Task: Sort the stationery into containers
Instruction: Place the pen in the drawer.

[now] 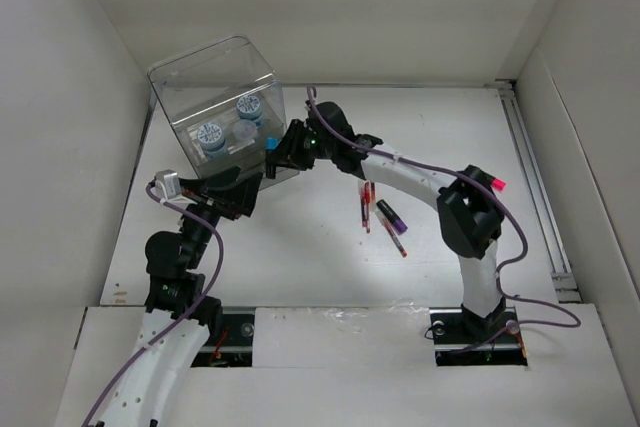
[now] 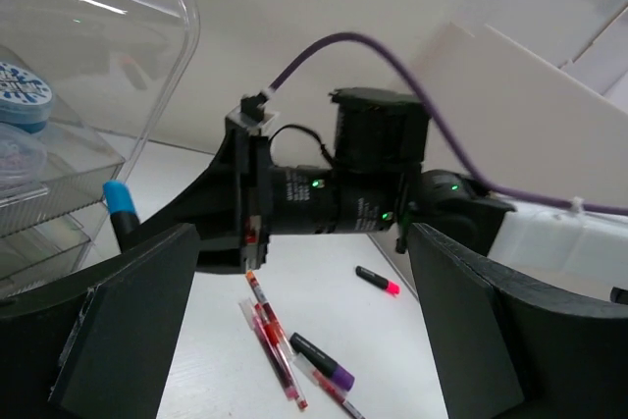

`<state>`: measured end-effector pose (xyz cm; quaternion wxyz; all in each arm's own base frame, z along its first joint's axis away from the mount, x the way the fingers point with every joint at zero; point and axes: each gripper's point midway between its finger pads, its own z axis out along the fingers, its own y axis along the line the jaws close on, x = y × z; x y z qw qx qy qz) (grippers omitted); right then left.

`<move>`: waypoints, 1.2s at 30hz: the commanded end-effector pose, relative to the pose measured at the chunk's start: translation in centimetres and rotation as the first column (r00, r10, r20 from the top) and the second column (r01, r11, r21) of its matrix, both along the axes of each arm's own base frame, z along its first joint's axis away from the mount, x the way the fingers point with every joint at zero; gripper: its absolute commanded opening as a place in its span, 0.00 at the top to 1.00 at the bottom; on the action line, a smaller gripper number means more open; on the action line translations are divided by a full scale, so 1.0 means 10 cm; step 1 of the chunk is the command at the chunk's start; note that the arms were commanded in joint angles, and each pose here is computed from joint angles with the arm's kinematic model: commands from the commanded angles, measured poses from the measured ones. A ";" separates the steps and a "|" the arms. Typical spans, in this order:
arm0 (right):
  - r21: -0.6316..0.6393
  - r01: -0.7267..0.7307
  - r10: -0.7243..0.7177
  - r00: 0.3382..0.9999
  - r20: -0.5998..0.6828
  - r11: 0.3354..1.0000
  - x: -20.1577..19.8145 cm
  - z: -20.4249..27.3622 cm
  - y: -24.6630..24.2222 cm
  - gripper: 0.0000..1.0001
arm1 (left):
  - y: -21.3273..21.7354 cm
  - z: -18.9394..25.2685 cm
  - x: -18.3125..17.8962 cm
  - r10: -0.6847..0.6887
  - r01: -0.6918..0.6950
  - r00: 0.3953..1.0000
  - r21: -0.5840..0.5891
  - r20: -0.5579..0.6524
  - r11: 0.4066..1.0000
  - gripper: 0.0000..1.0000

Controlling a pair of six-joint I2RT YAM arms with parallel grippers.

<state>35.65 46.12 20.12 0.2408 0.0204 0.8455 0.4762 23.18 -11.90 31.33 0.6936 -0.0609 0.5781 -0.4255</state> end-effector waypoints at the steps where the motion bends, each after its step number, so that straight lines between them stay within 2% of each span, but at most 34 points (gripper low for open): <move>1: 0.195 -0.035 0.035 0.999 0.004 0.980 0.05 0.44 0.27 0.94 | 0.04 0.12 -0.02 0.023 -0.023 0.999 -0.007 0.045 1.000 0.16; 7: 0.242 0.054 -0.041 0.997 -0.060 0.969 0.15 0.40 0.34 0.93 | 0.02 0.10 -0.01 0.015 -0.015 0.999 -0.001 0.037 1.000 0.16; 12: 0.250 0.121 -0.097 0.990 -0.106 0.961 0.20 0.29 0.31 0.63 | 0.02 0.10 -0.01 0.015 -0.015 0.999 -0.001 0.037 1.000 0.16; 13: 0.241 0.132 -0.108 0.988 -0.110 0.962 0.21 0.24 0.29 0.51 | 0.02 0.10 -0.01 0.015 -0.015 0.999 -0.001 0.037 1.000 0.16; 15: 0.248 0.130 -0.107 0.989 -0.104 0.960 0.21 0.30 0.29 0.43 | 0.02 0.10 -0.01 0.015 -0.015 0.999 -0.001 0.037 1.000 0.16; 22: 0.243 0.145 -0.125 0.987 -0.097 0.959 0.18 0.37 0.09 0.41 | 0.02 0.10 -0.01 0.015 -0.015 0.999 -0.001 0.037 1.000 0.16; 23: 0.239 0.137 -0.121 0.989 -0.079 0.961 0.14 0.40 0.05 0.37 | 0.02 0.10 -0.01 0.015 -0.015 0.999 -0.001 0.037 1.000 0.16; 24: 0.228 0.174 -0.166 0.985 -0.055 0.958 0.17 0.43 -0.04 0.26 | 0.02 0.10 -0.01 0.015 -0.015 0.999 -0.001 0.037 1.000 0.17; 25: 0.173 0.220 -0.212 0.975 -0.060 0.960 0.19 0.25 -0.22 0.00 | 0.02 0.10 -0.01 0.015 -0.015 0.999 -0.001 0.037 1.000 0.17; 27: 0.141 0.301 -0.306 0.952 0.010 0.943 0.24 0.42 -0.63 0.00 | 0.01 0.09 -0.02 0.006 -0.006 0.999 0.002 0.038 1.000 0.17; 28: 0.089 0.426 -0.429 0.903 0.018 0.900 0.33 0.35 -1.06 0.00 | 0.01 0.09 -0.02 0.006 -0.006 0.999 0.002 0.038 1.000 0.17; 30: 0.011 0.540 -0.540 0.839 0.069 0.841 0.42 0.26 -1.60 0.00 | 0.01 0.09 -0.02 0.006 -0.006 0.999 0.002 0.038 1.000 0.17; 32: -0.089 0.715 -0.702 0.699 0.139 0.694 0.50 0.12 -2.43 0.02 | -0.02 0.11 -0.05 -0.006 0.006 0.999 0.000 0.047 1.000 0.17; 33: -0.130 0.760 -0.739 0.650 0.179 0.637 0.51 0.07 -2.72 0.09 | -0.02 0.11 -0.05 -0.006 0.006 0.999 0.000 0.047 1.000 0.17; 34: -0.159 0.807 -0.782 0.590 0.199 0.569 0.50 0.01 -3.00 0.47 | -0.03 0.11 -0.06 -0.015 0.015 0.999 0.003 0.048 1.000 0.17; 35: -0.185 0.883 -0.851 0.466 0.242 0.431 0.55 -0.03 -3.49 0.64 | -0.05 0.11 -0.07 -0.024 0.024 0.999 0.003 0.048 1.000 0.17; 36: -0.237 0.900 -0.872 0.420 0.252 0.365 0.45 -0.16 -3.76 0.73 | -0.05 0.11 -0.07 -0.024 0.024 0.999 0.003 0.048 1.000 0.17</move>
